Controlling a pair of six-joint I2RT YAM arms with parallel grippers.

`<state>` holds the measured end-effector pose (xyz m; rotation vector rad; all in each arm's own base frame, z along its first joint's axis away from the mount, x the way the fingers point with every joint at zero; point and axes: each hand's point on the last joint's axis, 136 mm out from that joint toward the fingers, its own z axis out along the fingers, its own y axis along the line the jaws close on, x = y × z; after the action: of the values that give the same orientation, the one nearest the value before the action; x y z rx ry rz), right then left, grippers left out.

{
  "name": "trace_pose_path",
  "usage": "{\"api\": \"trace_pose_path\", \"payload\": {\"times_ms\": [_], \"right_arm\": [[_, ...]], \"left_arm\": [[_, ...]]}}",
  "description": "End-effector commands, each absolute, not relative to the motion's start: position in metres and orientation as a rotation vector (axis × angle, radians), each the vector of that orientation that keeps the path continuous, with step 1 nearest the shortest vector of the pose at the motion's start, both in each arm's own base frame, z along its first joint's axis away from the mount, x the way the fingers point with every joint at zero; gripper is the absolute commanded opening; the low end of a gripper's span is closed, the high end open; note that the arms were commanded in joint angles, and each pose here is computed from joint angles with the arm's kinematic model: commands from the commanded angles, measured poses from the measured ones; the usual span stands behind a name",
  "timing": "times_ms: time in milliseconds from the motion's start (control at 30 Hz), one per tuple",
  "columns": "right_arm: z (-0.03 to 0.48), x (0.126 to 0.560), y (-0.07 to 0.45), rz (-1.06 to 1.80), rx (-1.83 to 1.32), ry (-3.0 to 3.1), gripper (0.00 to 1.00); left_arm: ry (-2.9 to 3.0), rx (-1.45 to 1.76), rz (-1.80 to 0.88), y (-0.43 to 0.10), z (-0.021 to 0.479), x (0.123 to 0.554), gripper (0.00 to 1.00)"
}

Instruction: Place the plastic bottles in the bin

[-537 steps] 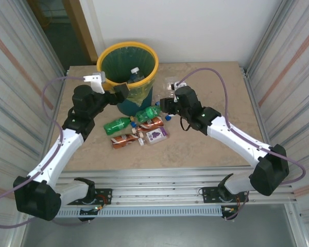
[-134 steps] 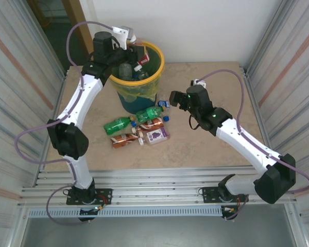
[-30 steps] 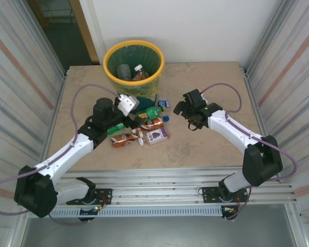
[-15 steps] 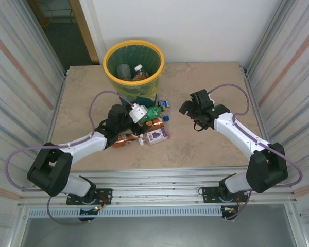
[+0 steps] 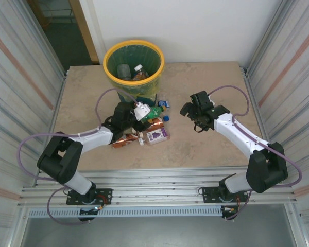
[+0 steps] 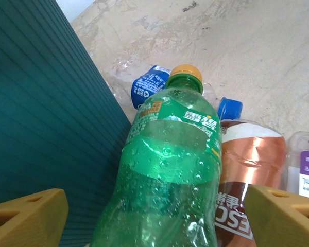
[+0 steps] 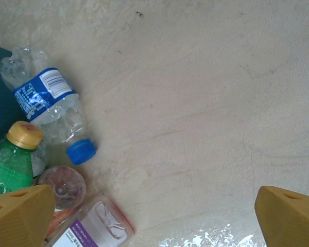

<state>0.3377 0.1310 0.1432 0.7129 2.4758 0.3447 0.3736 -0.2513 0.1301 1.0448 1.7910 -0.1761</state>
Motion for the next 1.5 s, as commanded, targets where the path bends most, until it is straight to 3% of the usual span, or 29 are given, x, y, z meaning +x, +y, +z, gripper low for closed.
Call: {"api": "trace_pose_path", "payload": {"times_ms": [0,333,500,633,967,1300,1467], "right_arm": [[0.150,0.334,0.124,0.329,0.711,2.457,0.98],[0.146,0.335,0.123,0.323,0.716,2.466,0.98],[0.145,0.336,0.123,0.324,0.720,2.468,0.98],[0.144,0.335,0.123,0.326,0.721,2.468,0.98],[0.146,0.333,0.119,0.322,0.732,2.456,0.98],[0.154,0.326,0.106,0.276,0.745,2.421,0.98],[0.157,0.324,0.099,0.250,0.756,2.403,0.98]], "left_arm": [[1.770,1.070,-0.141,-0.257,0.133,0.381,0.88],[1.798,1.121,-0.102,-0.260,0.116,0.386,0.84],[1.806,1.154,-0.081,-0.264,0.109,0.386,0.77],[1.812,1.163,-0.059,-0.264,0.108,0.387,0.70],[1.785,1.192,-0.053,-0.270,0.114,0.381,0.40],[1.690,1.208,-0.065,-0.283,0.147,0.365,0.23],[1.620,1.197,-0.089,-0.291,0.175,0.354,0.21]]}}
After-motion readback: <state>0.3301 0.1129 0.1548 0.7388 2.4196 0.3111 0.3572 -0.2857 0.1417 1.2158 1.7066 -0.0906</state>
